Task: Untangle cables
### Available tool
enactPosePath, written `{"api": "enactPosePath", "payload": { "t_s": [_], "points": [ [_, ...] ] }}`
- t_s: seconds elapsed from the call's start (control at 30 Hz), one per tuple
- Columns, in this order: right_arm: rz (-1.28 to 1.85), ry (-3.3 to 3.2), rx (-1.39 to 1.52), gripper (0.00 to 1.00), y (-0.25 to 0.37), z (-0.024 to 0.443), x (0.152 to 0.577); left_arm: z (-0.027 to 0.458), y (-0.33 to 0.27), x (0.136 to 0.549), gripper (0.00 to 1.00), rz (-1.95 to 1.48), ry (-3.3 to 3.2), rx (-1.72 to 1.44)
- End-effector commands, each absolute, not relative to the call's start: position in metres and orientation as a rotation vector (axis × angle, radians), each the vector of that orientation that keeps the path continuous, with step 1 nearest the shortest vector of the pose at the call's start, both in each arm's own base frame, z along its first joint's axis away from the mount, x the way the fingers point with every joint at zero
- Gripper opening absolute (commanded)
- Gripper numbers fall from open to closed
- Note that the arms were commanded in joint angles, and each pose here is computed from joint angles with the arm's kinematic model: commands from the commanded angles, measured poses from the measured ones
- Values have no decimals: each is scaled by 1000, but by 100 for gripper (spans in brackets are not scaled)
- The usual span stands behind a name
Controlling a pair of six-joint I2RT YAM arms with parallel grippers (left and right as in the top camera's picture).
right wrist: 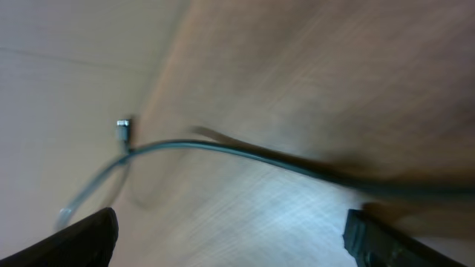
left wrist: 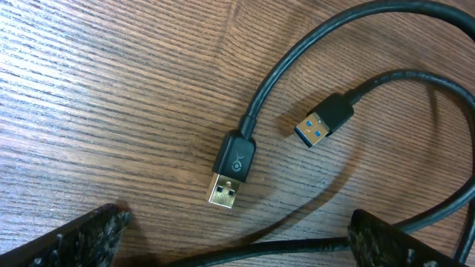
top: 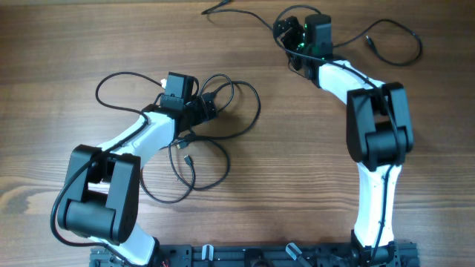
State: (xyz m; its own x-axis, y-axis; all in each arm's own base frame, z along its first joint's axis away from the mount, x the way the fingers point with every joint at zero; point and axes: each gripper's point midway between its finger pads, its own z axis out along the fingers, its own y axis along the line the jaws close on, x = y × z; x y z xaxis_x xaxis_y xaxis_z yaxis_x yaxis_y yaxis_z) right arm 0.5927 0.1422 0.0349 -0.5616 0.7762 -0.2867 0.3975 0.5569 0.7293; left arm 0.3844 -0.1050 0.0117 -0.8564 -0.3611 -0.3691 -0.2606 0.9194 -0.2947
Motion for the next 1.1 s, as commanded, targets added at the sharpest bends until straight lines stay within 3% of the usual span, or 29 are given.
{"api": "enactPosePath", "payload": {
  "t_s": [0.0, 0.17, 0.73, 1.07],
  "points": [
    [409, 2203, 1089, 100, 89, 32, 561, -5, -99, 370, 100, -287, 2714, -464],
    [134, 2229, 1224, 100, 37, 20, 529, -5, -99, 370, 100, -286, 2714, -464],
    [-9, 1991, 1427, 100, -78, -26, 546, -1, -101, 378, 100, -306, 2677, -459],
    [210, 1774, 1210, 92, -77, 10, 611, 3, -103, 386, 100, -325, 2641, -460]
  ]
}}
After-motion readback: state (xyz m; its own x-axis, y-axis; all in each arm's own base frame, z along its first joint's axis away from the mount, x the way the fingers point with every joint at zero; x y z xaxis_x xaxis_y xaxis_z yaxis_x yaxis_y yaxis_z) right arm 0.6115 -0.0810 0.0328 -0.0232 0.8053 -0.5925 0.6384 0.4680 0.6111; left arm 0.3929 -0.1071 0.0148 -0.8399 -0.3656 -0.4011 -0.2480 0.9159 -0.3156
